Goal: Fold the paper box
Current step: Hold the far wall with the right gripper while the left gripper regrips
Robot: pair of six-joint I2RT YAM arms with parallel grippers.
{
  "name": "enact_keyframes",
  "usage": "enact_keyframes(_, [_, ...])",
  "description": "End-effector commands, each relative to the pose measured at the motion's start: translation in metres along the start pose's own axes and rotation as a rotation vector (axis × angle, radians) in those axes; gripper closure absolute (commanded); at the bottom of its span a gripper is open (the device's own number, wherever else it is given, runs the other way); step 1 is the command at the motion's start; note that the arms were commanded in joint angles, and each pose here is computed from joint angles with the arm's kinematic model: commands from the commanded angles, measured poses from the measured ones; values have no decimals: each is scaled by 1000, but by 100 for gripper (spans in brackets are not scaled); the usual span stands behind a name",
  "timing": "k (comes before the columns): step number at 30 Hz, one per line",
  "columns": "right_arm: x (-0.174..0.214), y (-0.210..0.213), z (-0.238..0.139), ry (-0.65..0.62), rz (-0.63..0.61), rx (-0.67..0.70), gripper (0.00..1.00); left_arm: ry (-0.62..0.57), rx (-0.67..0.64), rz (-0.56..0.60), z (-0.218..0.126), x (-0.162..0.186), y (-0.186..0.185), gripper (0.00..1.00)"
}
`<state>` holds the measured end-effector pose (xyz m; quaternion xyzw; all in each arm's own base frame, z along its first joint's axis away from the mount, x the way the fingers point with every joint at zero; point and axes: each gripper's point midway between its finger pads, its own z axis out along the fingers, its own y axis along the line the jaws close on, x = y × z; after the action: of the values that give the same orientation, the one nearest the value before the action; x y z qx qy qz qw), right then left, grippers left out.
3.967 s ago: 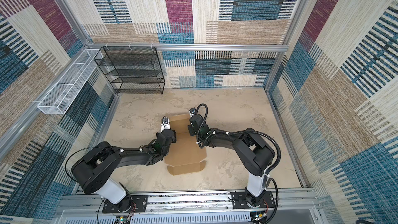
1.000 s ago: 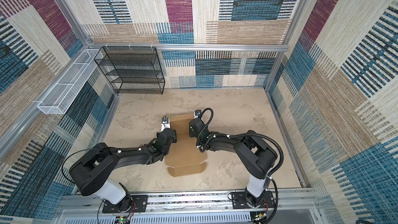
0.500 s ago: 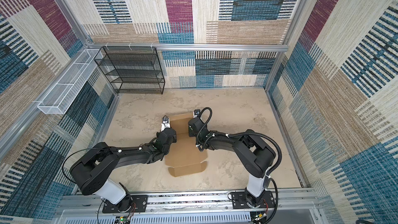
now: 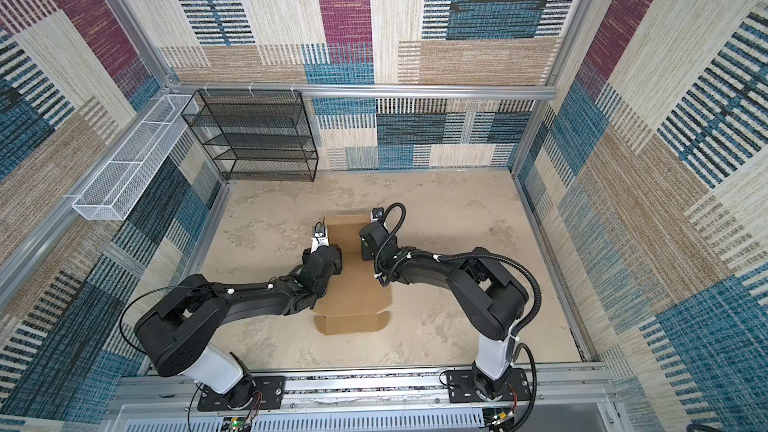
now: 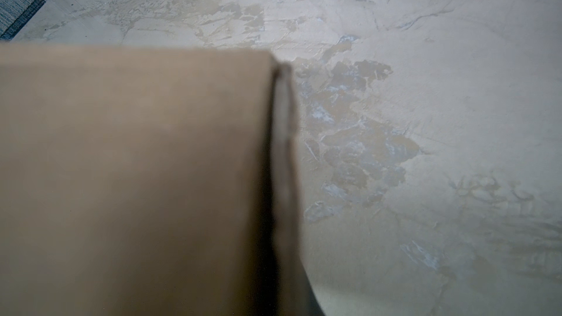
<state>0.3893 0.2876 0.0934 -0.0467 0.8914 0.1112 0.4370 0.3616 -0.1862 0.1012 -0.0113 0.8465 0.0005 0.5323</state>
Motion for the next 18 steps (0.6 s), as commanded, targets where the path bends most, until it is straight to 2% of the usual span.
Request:
enact_keyframes(1, [0,-2,1,6,12,17,89,5,11,-17,-3,-1,0,30])
enact_keyframes(3, [1,-2,1,8,13,16,89,1,14,-19,-5,-3,0,28])
enact_keyframes(8, [0,-1,3,20,9,22,90,-10,21,-26,-9,-7,2,18])
enact_keyframes(11, [0,1,4,31,4,25,90,-22,27,-40,-13,-11,3,15])
enact_keyframes(18, [-1,9,7,97,-19,16,92,-68,61,-126,-35,-26,14,3])
